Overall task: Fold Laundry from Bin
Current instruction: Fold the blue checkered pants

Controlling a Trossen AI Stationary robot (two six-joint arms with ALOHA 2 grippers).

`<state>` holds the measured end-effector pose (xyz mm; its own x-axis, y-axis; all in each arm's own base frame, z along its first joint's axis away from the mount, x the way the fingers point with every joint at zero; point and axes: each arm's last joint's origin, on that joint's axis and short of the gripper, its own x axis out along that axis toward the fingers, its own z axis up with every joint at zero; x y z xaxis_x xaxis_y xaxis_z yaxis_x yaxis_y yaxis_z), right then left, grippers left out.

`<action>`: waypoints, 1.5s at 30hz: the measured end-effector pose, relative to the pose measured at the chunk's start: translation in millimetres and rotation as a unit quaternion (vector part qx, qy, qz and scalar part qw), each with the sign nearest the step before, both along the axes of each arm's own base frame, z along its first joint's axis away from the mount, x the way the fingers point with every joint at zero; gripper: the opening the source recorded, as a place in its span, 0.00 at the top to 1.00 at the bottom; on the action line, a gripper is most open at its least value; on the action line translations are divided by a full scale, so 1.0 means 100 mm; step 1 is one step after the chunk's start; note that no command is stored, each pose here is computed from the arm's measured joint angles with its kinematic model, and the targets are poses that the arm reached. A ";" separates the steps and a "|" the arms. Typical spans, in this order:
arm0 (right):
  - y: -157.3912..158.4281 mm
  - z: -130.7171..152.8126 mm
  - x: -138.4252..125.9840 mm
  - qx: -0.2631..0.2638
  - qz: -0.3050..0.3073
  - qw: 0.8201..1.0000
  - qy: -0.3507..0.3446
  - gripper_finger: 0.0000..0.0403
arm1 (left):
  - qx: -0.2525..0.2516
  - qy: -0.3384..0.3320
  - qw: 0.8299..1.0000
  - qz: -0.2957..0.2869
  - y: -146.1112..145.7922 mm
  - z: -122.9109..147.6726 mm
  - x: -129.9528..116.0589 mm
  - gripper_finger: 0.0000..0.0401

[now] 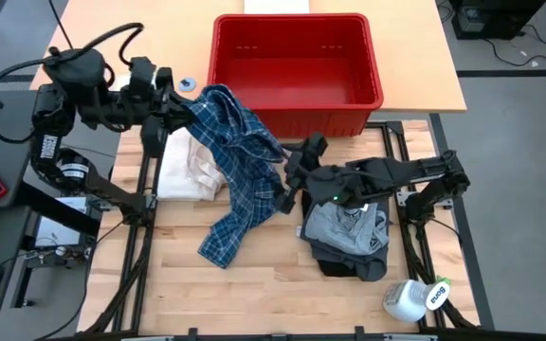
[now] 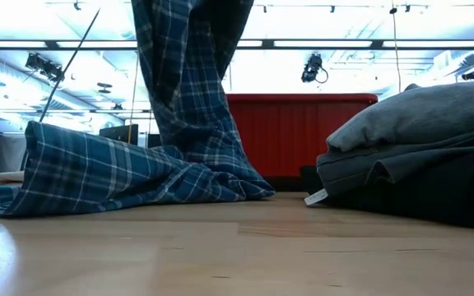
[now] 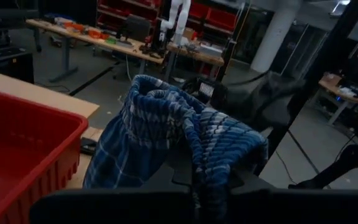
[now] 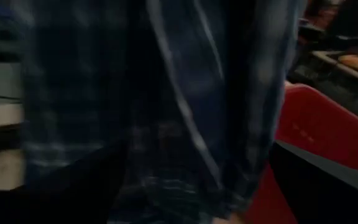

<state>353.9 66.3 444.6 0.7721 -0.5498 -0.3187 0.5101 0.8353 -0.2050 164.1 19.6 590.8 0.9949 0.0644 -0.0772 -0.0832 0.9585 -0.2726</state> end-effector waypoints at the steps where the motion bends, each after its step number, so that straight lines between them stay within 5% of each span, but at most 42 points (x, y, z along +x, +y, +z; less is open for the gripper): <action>1: -0.01 -0.04 0.02 -0.006 -0.013 1.000 0.003 0.02 | 0.000 -0.005 1.000 -0.001 0.00 0.01 -0.01 0.97; 5: -0.10 -0.18 0.11 -0.039 -0.064 0.997 0.007 0.02 | -0.005 -0.025 0.999 -0.027 -0.02 0.05 -0.03 0.97; 11: -0.25 -0.22 0.26 -0.029 -0.033 0.999 -0.030 0.13 | -0.005 -0.037 0.998 -0.059 -0.04 0.08 -0.03 0.97; 18: -0.15 0.09 0.15 -0.068 0.040 0.993 -0.088 0.55 | 0.023 -0.013 0.983 -0.180 -0.12 0.03 -0.16 0.97; 24: 0.00 0.40 -0.17 -0.092 0.087 0.984 -0.128 0.96 | 0.034 -0.016 0.983 -0.182 -0.16 0.04 -0.46 0.97; 28: 0.06 0.74 -0.35 -0.112 0.104 0.957 -0.245 0.94 | 0.096 -0.119 0.972 -0.179 -0.18 0.24 -0.60 0.97; 33: 0.08 1.07 -0.54 -0.146 0.152 0.897 -0.390 0.98 | 0.144 -0.240 0.946 -0.166 -0.20 0.47 -0.69 0.97; 42: -0.02 1.33 -0.66 -0.116 0.223 0.841 -0.479 0.98 | 0.176 -0.318 0.926 -0.103 -0.13 0.61 -0.41 0.97; 45: -0.04 1.34 -0.65 -0.092 0.231 0.839 -0.483 0.98 | 0.175 -0.311 0.929 -0.102 -0.12 0.60 -0.29 0.97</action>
<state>288.5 62.2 578.6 0.7655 -0.0913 0.6369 0.1420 0.9894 -0.0288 135.0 8.0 650.4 0.8348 -0.2166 0.5062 0.1782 0.9762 0.1238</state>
